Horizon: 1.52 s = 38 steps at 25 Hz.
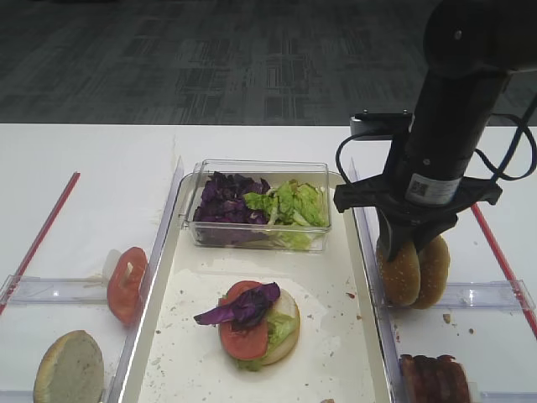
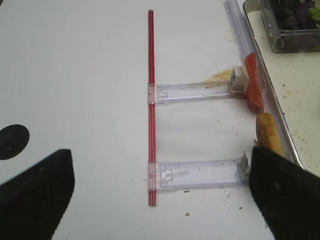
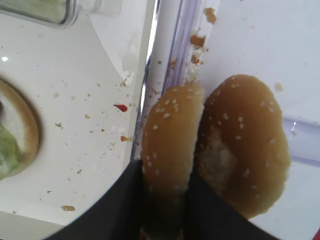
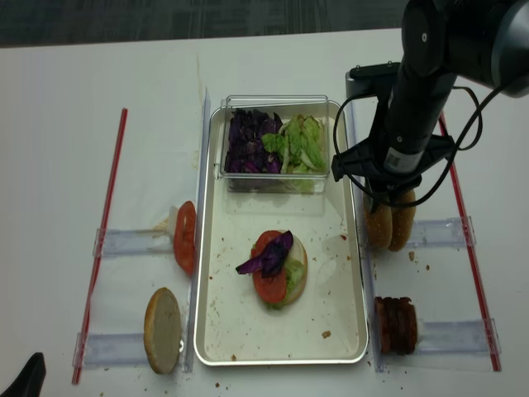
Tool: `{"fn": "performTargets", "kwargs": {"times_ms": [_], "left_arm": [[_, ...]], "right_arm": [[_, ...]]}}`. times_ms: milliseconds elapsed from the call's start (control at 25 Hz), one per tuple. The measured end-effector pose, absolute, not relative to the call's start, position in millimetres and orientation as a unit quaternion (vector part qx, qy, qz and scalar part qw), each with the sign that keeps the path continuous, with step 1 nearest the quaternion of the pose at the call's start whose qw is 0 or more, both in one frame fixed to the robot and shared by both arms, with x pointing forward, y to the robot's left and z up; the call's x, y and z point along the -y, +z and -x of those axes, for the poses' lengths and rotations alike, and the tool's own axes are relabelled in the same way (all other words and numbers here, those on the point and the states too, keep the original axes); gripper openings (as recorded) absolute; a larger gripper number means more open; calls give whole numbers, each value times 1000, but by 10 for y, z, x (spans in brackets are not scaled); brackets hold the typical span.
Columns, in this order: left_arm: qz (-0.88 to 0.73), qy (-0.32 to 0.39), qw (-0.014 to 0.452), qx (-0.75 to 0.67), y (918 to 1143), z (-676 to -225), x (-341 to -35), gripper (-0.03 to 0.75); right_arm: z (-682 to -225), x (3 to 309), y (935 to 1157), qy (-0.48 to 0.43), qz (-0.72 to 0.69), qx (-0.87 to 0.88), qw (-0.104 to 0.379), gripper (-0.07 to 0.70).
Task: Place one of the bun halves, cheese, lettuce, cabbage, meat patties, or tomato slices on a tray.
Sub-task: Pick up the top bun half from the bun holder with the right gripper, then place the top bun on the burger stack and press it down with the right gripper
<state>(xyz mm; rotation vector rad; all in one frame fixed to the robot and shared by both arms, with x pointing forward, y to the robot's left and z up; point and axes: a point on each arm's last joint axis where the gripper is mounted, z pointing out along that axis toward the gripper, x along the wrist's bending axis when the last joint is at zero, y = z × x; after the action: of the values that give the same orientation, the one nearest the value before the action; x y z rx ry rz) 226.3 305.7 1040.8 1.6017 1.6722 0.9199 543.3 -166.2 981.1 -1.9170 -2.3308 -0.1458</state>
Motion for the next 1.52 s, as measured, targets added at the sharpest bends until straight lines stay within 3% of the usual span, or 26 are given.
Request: {"fn": "performTargets", "kwargs": {"times_ms": [200,640,800,1000,1280,1520], "left_arm": [[-609,350,319,-636,10408,-2263,-3057,685],[-609,350,319,-636,10408,-2263,-3057,685],[-609,350,319,-636,10408,-2263,-3057,685],[-609,350,320,-636,10408,-2263,-3056,685],[-609,350,320,-636,10408,-2263,-3056,685],[-609,350,320,-636,10408,-2263,-3056,685]], "right_arm": [[-5415,1669,9865,-53,633,770,58,225],[-5368,1681,10321,-87,624,775,41,223],[-5333,1682,10370,-87,621,778,48,223],[-5283,1574,10400,-121,592,790,105,223],[-5226,1294,10563,-247,535,776,227,223],[-5219,1133,10737,-347,489,744,294,223]]}}
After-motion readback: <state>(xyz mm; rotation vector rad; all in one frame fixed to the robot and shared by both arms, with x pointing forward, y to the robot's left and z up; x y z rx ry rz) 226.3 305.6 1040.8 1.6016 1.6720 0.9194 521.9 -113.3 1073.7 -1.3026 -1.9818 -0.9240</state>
